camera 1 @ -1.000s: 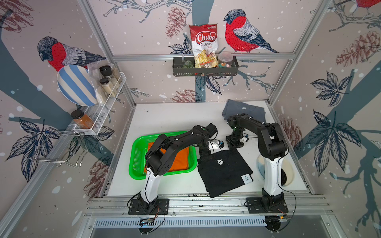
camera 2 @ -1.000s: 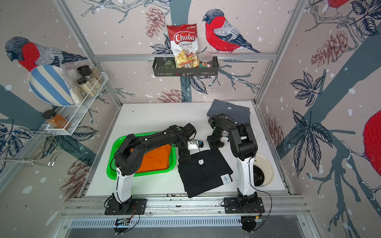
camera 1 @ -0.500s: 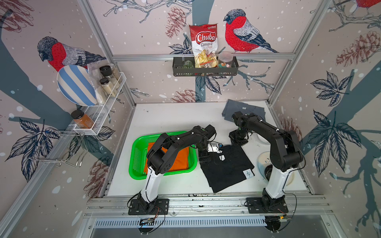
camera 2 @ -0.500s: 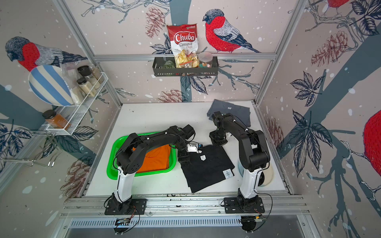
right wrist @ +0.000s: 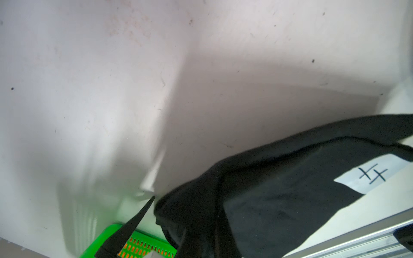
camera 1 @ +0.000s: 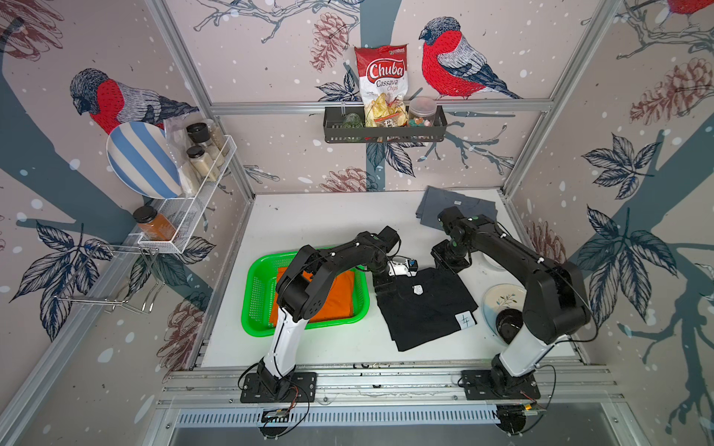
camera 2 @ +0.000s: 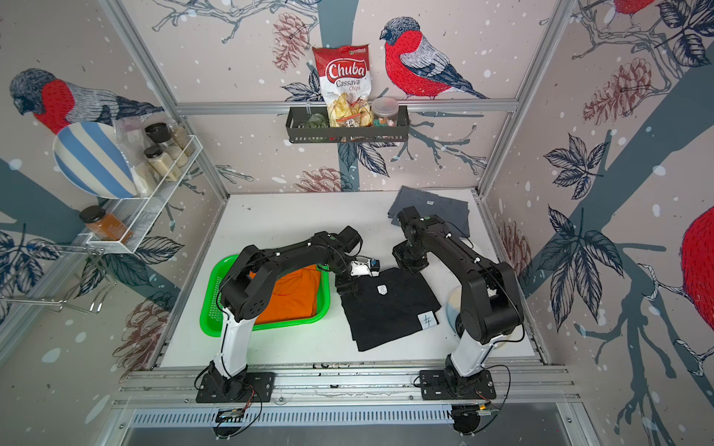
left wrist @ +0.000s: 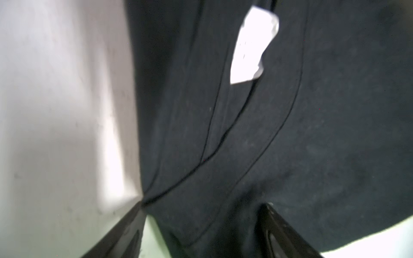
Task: Put the folded t-shirts into the basket
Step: Pick up the T-shirt from the center of the board.
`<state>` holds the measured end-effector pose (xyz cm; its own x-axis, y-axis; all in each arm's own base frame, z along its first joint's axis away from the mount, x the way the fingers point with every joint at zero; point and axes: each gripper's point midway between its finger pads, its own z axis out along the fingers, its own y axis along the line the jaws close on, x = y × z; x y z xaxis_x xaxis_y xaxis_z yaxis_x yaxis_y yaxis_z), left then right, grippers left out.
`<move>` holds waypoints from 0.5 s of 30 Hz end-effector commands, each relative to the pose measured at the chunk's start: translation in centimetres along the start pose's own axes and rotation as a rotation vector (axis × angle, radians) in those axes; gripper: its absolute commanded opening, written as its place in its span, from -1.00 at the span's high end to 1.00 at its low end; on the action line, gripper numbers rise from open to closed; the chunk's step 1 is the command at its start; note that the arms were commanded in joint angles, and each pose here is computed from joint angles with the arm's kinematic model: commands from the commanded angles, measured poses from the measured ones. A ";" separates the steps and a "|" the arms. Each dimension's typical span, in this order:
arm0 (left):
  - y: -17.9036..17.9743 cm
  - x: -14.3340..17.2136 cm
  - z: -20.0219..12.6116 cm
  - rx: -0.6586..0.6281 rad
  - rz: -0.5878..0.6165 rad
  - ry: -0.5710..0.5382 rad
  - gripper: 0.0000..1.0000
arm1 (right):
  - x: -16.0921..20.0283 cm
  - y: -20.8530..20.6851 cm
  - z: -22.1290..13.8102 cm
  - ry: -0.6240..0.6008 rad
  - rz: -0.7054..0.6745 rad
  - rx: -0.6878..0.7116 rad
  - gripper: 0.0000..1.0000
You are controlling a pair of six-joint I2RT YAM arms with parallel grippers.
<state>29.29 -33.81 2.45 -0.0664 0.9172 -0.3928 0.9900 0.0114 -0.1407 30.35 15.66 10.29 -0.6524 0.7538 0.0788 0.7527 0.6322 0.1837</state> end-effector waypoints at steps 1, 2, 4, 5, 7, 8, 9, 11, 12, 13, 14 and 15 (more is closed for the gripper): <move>-1.4 0.6 0.4 0.138 -0.063 -0.008 -0.62 | 0.1 0.6 -0.9 -0.024 -0.024 -0.035 1.00; -1.3 0.6 0.3 0.163 -0.082 -0.015 -0.63 | 0.2 0.7 -1.2 -0.026 -0.029 -0.042 1.00; -1.0 0.9 0.3 0.197 -0.112 -0.019 -0.60 | 0.2 0.8 -1.7 -0.036 -0.041 -0.062 1.00; -0.9 1.1 0.4 0.210 -0.119 -0.013 -0.58 | 0.2 1.0 -1.9 -0.037 -0.050 -0.073 1.00; -0.6 1.7 0.6 0.212 -0.129 0.014 -0.49 | 0.3 1.1 -2.3 -0.039 -0.063 -0.093 1.00; -0.4 1.9 0.8 0.206 -0.135 0.026 -0.47 | 0.5 1.2 -2.6 -0.039 -0.069 -0.105 1.00; -0.4 2.1 0.9 0.208 -0.137 0.032 -0.47 | 0.6 1.2 -2.7 -0.037 -0.071 -0.117 1.00; -0.6 2.2 1.1 0.222 -0.143 0.034 -0.43 | 0.8 1.2 -3.0 -0.034 -0.070 -0.143 1.00; -0.7 2.2 1.0 0.230 -0.145 0.028 -0.36 | 0.8 1.2 -3.3 -0.035 -0.070 -0.157 1.00; -0.9 2.1 1.0 0.241 -0.148 0.022 -0.27 | 0.9 1.2 -3.5 -0.038 -0.070 -0.165 1.00; -1.1 2.0 0.9 0.253 -0.147 0.017 -0.19 | 0.9 1.1 -3.7 -0.041 -0.071 -0.170 1.00; -1.3 2.0 0.9 0.266 -0.148 0.016 -0.06 | 0.8 1.1 -4.0 -0.048 -0.073 -0.175 1.00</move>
<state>29.82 -34.82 2.62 -0.1659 0.8684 -0.4674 0.9402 -0.0038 -0.3407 29.94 16.04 13.68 -0.6893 0.7239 0.0291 0.6930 0.6472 0.3176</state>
